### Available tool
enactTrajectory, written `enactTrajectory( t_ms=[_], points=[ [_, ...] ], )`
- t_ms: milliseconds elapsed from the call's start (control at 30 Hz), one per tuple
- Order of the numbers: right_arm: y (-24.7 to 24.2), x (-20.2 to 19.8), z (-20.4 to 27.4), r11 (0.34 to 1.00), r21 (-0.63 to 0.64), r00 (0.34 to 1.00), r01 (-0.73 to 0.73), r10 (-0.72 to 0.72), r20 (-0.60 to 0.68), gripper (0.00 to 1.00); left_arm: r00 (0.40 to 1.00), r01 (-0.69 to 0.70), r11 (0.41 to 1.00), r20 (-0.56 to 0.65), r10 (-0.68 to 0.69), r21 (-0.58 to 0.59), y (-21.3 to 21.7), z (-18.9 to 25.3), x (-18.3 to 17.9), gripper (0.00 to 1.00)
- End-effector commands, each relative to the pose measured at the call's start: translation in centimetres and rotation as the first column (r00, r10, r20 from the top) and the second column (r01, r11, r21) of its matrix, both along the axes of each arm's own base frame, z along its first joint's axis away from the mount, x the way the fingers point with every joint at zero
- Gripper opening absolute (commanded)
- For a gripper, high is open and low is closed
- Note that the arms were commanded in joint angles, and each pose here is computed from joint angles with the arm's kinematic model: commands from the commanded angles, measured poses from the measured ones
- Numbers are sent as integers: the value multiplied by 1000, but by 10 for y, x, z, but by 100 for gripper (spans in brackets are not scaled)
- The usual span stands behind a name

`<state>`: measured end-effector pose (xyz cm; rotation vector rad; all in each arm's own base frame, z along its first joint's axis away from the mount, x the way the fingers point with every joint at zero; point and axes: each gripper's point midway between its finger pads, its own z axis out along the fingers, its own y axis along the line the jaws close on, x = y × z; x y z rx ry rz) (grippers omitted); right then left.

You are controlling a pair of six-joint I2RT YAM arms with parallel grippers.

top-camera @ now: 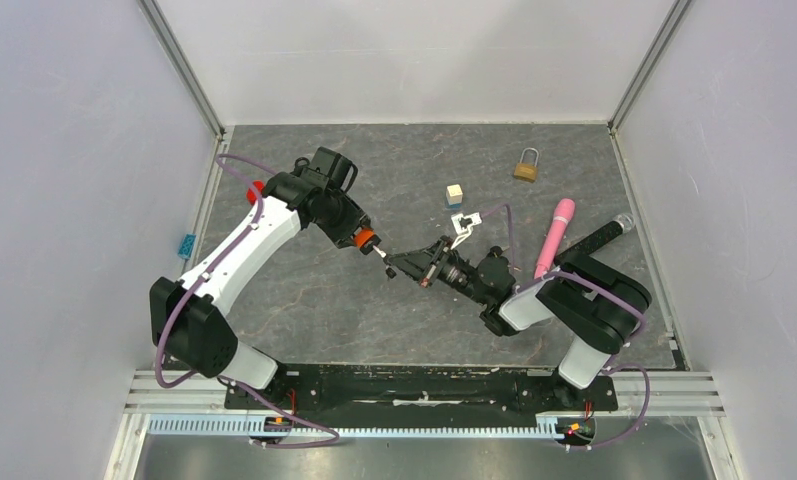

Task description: Unlock with the key

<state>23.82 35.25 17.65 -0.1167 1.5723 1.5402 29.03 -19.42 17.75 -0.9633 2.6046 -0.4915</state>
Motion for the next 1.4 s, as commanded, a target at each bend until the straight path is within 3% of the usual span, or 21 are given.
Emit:
enactTrajectory(
  t_ms=[0,467,1367],
  points=[
    [1,-6,13,999,44,1000,-8,7,20,0,998,-23,998,52,26,-60,-7,19,6,2],
    [3,-1,-5,1000,-3,999,12,-13,-32,0,998,-39,998,56,42,-49,-4,20,5,2],
    [-6,1,5,997,64,998,48,-45,-41,0,998,-13,1000,62,14,-20,-13,16,1,2]
  ],
)
